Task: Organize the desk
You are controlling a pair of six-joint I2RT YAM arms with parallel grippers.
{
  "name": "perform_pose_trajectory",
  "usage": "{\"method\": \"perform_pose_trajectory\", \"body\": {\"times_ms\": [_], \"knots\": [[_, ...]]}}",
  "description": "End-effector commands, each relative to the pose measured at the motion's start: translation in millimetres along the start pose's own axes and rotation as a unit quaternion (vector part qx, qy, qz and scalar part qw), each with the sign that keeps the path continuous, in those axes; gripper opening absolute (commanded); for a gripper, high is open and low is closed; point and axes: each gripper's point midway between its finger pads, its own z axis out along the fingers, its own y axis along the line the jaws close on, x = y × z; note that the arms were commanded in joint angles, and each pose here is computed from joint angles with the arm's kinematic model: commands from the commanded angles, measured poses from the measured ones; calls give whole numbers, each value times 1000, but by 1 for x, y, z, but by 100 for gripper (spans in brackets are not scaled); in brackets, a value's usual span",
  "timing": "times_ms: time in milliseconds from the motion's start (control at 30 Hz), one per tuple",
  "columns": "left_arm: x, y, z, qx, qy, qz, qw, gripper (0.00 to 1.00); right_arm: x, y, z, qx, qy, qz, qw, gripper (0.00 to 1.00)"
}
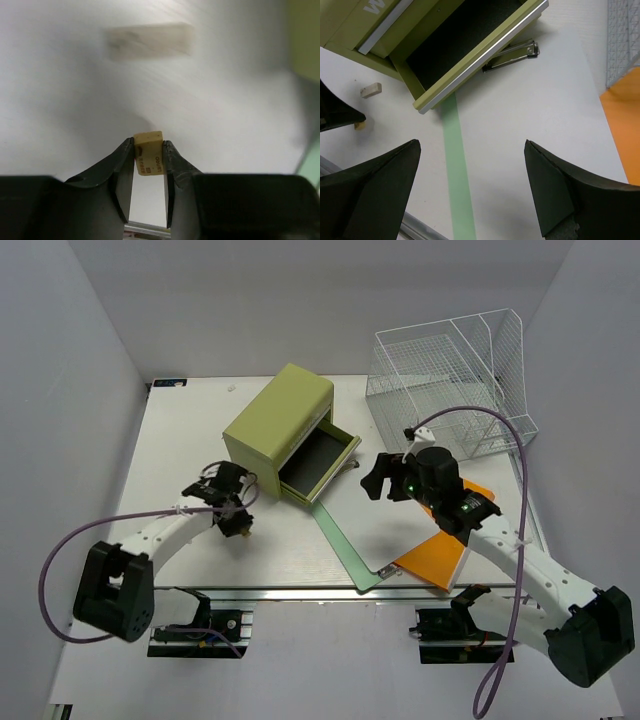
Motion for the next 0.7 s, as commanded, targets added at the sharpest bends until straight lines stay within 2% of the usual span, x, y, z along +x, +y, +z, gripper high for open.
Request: {"method": "perform_pose_trajectory", "body": {"times_ms": [0,100,233,367,400,433,500,667], "knots": [[12,-55,-53,112,-33,114,987,0,-3,-7,-9,14,-16,-18,1000,89],[26,-88,-85,168,-44,177,969,0,-5,-9,-13,20,-20,-24,999,89],[44,-109,-109,174,-53,257,949,0,-9,-11,-20,29,-24,-26,999,89],[73,-139,-130,184,-55,371,909,0,-17,-15,-29,42,-43,-23,998,89],[81,-157,-149,202,-68,402,891,0,-18,-23,-32,65,-50,-17,997,90],[83,-166,-143,185,-75,419,886,0,-18,-28,-36,79,-52,-12,995,89],[82,-195,-163,201,-99,436,872,0,-21,-45,-43,127,-67,8,990,89],[69,-251,-165,212,-150,439,860,0,-22,-75,-65,207,-97,42,973,89]]}}
